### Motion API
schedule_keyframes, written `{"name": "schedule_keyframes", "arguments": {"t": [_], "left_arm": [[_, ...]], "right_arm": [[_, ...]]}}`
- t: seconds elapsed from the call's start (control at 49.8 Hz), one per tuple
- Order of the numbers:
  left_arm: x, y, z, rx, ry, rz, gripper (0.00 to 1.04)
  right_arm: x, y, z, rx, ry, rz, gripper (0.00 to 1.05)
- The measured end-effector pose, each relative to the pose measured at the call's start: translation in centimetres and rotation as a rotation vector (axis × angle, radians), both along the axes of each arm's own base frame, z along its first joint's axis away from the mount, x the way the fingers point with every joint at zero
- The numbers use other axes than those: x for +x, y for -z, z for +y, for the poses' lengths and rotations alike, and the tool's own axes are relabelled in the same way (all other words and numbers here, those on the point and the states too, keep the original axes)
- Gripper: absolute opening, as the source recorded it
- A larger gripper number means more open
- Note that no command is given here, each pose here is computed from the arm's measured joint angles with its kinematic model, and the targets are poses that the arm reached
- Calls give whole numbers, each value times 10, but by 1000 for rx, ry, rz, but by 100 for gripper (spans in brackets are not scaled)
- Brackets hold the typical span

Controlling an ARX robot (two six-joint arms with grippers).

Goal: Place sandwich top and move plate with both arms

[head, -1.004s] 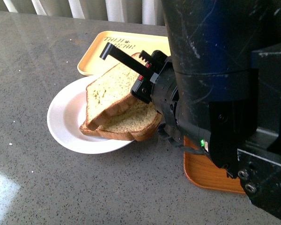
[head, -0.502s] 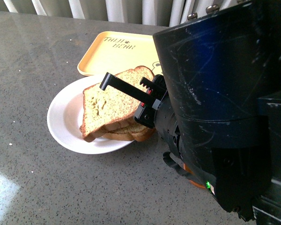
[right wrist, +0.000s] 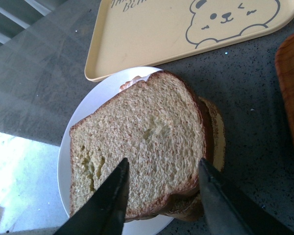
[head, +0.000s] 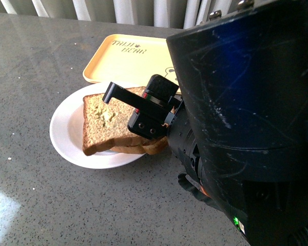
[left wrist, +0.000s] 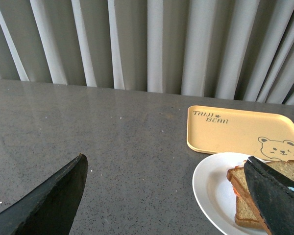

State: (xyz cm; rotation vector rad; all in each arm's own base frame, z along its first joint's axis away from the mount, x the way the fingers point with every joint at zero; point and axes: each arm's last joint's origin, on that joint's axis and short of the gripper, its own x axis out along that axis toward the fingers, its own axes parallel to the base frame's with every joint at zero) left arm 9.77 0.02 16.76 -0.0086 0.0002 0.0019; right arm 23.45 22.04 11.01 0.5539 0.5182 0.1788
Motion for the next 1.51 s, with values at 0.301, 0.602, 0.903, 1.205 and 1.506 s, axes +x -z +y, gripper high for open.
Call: {"name": "schedule_keyframes", "arguments": {"t": [0.301, 0.602, 0.903, 1.205, 1.506], "left_arm": [[0, 0, 0, 0, 0, 0, 96], [0, 0, 0, 0, 0, 0, 96], [0, 0, 0, 0, 0, 0, 96], [0, 0, 0, 0, 0, 0, 96], [0, 0, 0, 0, 0, 0, 96]], "right_arm": [[-2, -19, -16, 14, 31, -28, 95], [1, -66, -70, 15, 106, -134, 96], [-33, -80, -143, -388, 214, -494, 62], [-66, -66, -183, -535, 165, -507, 7], [-84, -56, -200, -546, 175, -519, 2]]}}
